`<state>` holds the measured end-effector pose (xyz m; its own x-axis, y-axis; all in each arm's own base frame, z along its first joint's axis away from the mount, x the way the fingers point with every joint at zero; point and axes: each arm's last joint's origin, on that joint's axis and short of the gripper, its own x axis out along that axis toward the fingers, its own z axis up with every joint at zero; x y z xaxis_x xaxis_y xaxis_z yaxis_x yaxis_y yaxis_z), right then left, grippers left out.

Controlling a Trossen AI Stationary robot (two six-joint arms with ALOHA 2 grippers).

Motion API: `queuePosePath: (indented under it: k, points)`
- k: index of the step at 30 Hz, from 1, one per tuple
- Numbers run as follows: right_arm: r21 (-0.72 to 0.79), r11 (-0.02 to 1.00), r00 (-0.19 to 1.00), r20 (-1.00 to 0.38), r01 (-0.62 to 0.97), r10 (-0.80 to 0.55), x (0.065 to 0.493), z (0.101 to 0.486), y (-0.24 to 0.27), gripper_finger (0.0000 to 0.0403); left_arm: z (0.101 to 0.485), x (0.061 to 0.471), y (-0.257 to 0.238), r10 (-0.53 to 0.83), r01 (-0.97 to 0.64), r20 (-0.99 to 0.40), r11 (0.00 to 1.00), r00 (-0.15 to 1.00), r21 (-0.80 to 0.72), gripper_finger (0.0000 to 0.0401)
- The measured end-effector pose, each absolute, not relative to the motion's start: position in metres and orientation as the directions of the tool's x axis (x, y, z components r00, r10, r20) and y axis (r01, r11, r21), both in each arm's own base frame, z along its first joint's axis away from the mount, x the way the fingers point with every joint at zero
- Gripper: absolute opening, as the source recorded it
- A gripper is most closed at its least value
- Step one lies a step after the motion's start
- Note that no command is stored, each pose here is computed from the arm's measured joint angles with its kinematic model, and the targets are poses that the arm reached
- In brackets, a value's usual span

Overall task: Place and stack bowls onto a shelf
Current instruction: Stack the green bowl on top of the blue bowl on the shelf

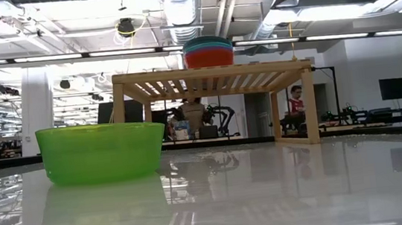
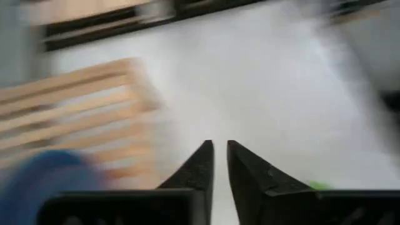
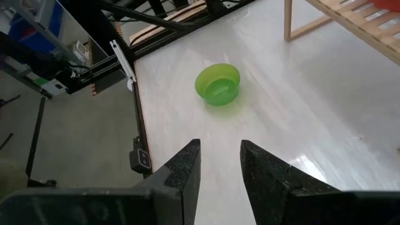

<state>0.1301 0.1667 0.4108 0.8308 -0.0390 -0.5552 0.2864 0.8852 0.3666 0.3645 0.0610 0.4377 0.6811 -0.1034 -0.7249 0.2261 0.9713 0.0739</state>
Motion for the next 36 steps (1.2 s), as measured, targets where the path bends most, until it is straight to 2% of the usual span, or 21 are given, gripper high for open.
queuePosePath:
  k: [2,4,6,11,16,23,28,32,36]
  points:
    - [0.367,0.885,0.831,-0.555,0.287,-0.039,0.13,0.411,0.167,0.0139,0.448,0.344,0.046,-0.264,0.317,-0.722,0.946,0.639,-0.065,0.0047]
    - [0.364,0.886,0.83,-0.556,0.286,-0.039,0.13,0.411,0.167,0.0139,0.453,0.324,0.028,-0.35,0.359,-0.755,0.919,0.555,-0.162,0.0069]
    - [0.361,0.888,0.83,-0.557,0.284,-0.039,0.13,0.411,0.167,0.0139,0.454,0.309,0.008,-0.367,0.386,-0.797,0.904,0.48,-0.184,0.0089]
    - [0.357,0.889,0.829,-0.558,0.287,-0.043,0.13,0.411,0.166,0.0139,0.458,0.289,-0.052,-0.411,0.453,-0.799,0.869,0.439,-0.198,0.0134]
    - [0.356,0.89,0.829,-0.557,0.286,-0.043,0.13,0.41,0.166,0.0139,0.432,0.279,-0.094,-0.268,0.399,-0.899,0.909,0.345,-0.118,0.0177]
    - [0.349,0.892,0.828,-0.559,0.286,-0.047,0.13,0.41,0.166,0.0139,0.368,0.269,-0.11,-0.195,0.315,-0.962,0.941,0.193,-0.127,0.024]
    - [0.348,0.893,0.828,-0.558,0.286,-0.047,0.13,0.41,0.166,0.0139,0.306,0.264,-0.093,-0.181,0.188,-0.934,0.974,0.308,-0.127,0.0265]
    - [0.347,0.893,0.828,-0.558,0.286,-0.048,0.13,0.41,0.166,0.0139,0.25,0.256,-0.072,-0.169,0.032,-0.911,0.985,0.375,-0.17,0.0267]
    - [0.347,0.893,0.828,-0.559,0.287,-0.049,0.13,0.41,0.166,0.0139,0.21,0.254,-0.055,-0.158,-0.099,-0.878,0.969,0.453,-0.226,0.0268]
